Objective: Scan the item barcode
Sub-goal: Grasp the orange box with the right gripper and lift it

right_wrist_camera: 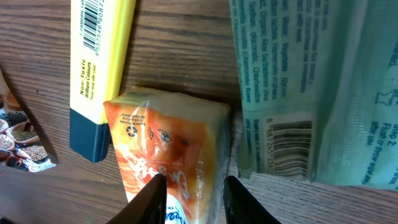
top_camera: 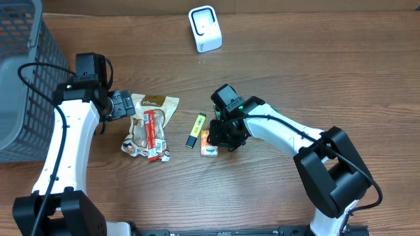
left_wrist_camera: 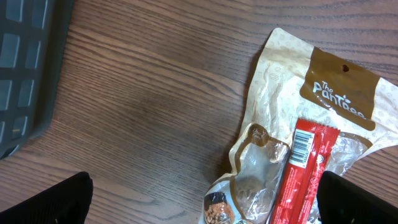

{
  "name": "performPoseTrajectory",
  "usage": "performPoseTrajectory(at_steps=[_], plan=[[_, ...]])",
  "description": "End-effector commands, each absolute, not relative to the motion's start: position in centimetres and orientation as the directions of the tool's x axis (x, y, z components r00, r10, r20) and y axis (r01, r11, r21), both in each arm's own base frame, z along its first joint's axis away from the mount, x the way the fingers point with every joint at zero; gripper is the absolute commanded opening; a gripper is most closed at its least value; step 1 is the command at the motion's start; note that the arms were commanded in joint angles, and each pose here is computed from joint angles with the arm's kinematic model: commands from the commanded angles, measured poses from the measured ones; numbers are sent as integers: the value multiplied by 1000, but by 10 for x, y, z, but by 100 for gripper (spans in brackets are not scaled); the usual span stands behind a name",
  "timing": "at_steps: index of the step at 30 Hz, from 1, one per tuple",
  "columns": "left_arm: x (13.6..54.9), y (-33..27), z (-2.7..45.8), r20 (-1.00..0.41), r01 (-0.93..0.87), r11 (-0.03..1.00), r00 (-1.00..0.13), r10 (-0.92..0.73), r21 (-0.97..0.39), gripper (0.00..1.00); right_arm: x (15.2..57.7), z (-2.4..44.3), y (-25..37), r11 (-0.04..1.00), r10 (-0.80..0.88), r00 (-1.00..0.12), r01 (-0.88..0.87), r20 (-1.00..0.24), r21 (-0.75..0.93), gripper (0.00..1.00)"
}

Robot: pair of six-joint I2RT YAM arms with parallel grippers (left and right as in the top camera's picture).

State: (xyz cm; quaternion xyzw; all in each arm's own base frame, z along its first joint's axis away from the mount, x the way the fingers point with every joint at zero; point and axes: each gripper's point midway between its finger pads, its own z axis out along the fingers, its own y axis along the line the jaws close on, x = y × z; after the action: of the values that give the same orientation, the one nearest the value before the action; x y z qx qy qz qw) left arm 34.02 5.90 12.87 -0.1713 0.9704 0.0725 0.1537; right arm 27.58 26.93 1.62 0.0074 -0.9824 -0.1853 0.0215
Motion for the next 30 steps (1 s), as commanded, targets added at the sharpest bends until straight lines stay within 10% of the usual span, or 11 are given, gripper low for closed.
performPoseTrajectory(at_steps=[1,15,30], plan=[[341,62,128,-324,-364,926,-891,-317,97,100,279,15,270,935,-24,-999,-14,24,355,31],[341,62,128,-324,-364,926,-891,-317,96,100,267,40,291,807,-153,-985,-77,81,586,4],[341,62,128,-324,-364,926,-891,-317,97,100,274,204,276,135,-288,-940,-229,-182,964,4]])
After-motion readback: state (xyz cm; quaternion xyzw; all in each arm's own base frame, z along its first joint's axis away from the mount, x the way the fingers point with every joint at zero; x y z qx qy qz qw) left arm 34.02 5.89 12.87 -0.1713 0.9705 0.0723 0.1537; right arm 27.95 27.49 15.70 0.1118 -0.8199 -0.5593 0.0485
